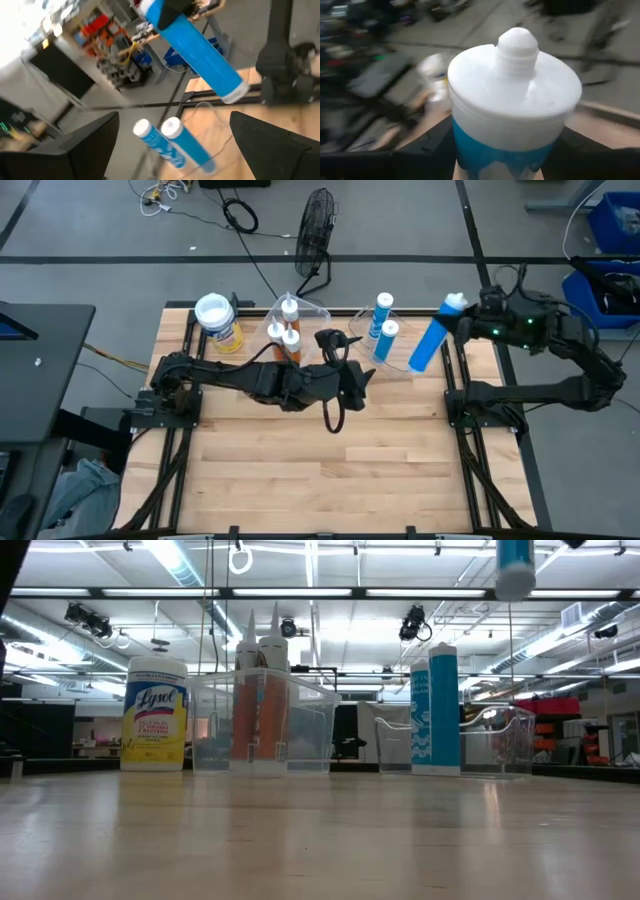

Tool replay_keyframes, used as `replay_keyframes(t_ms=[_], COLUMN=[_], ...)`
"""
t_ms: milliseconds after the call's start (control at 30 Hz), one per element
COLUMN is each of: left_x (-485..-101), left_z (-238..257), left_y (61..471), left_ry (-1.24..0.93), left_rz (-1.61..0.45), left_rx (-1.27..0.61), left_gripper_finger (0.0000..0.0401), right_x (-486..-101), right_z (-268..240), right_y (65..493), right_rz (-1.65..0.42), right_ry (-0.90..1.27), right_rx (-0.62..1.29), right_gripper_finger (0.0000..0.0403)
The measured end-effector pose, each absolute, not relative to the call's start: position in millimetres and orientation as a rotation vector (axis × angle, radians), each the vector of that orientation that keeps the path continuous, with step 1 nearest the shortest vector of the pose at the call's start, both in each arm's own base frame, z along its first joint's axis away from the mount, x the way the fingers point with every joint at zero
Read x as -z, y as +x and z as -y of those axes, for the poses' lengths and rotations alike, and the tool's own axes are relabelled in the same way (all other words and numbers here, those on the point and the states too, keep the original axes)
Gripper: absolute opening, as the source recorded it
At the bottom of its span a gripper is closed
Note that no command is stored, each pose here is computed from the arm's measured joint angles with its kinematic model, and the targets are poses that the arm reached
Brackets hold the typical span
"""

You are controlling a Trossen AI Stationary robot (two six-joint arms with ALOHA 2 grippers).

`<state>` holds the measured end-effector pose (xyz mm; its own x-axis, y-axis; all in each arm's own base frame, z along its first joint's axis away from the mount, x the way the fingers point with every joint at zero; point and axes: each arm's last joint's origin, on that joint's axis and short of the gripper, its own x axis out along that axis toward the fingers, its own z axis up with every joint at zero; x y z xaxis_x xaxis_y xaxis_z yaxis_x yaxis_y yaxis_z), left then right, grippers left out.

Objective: Pick & place silicon tubes, Sealant and Lysol wipes
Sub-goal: Put the blue sealant into the right transparent bin

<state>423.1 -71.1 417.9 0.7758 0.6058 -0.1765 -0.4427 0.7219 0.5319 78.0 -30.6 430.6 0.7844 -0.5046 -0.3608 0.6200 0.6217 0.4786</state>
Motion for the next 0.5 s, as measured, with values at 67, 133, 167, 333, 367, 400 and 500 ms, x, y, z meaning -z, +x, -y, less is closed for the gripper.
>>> replay_keyframes(t_ms=[67,133,167,333,367,400,500], left_x=[-416.9,-416.4,-416.2,-415.7,-415.7,-415.7,-415.7], left_z=[69.3,69.4,69.5,73.5,73.8,74.2,74.3], left_y=[423.2,423.0,422.9,422.4,422.4,422.3,422.3], left_ry=[0.417,0.371,0.354,0.269,0.249,0.229,0.194], left_rz=[-0.340,-0.329,-0.325,-0.297,-0.290,-0.284,-0.272], left_rx=[-0.606,-0.613,-0.615,-0.617,-0.620,-0.621,-0.626], left_gripper_finger=[0.0385,0.0385,0.0385,0.0385,0.0385,0.0385,0.0385], right_x=[-427.1,-423.3,-421.1,-395.0,-389.2,-382.8,-364.1], right_z=[31.8,33.7,34.7,41.0,42.2,43.3,45.3], right_y=[74.6,75.8,77.7,92.1,96.3,100.8,114.0], right_rz=[-0.221,-0.230,-0.233,-0.281,-0.276,-0.275,-0.282], right_ry=[0.568,0.513,0.486,0.363,0.351,0.333,0.255], right_rx=[0.753,0.821,0.844,0.992,1.012,1.028,1.042], right_gripper_finger=[0.0209,0.0209,0.0209,0.0209,0.0209,0.0209,0.0209])
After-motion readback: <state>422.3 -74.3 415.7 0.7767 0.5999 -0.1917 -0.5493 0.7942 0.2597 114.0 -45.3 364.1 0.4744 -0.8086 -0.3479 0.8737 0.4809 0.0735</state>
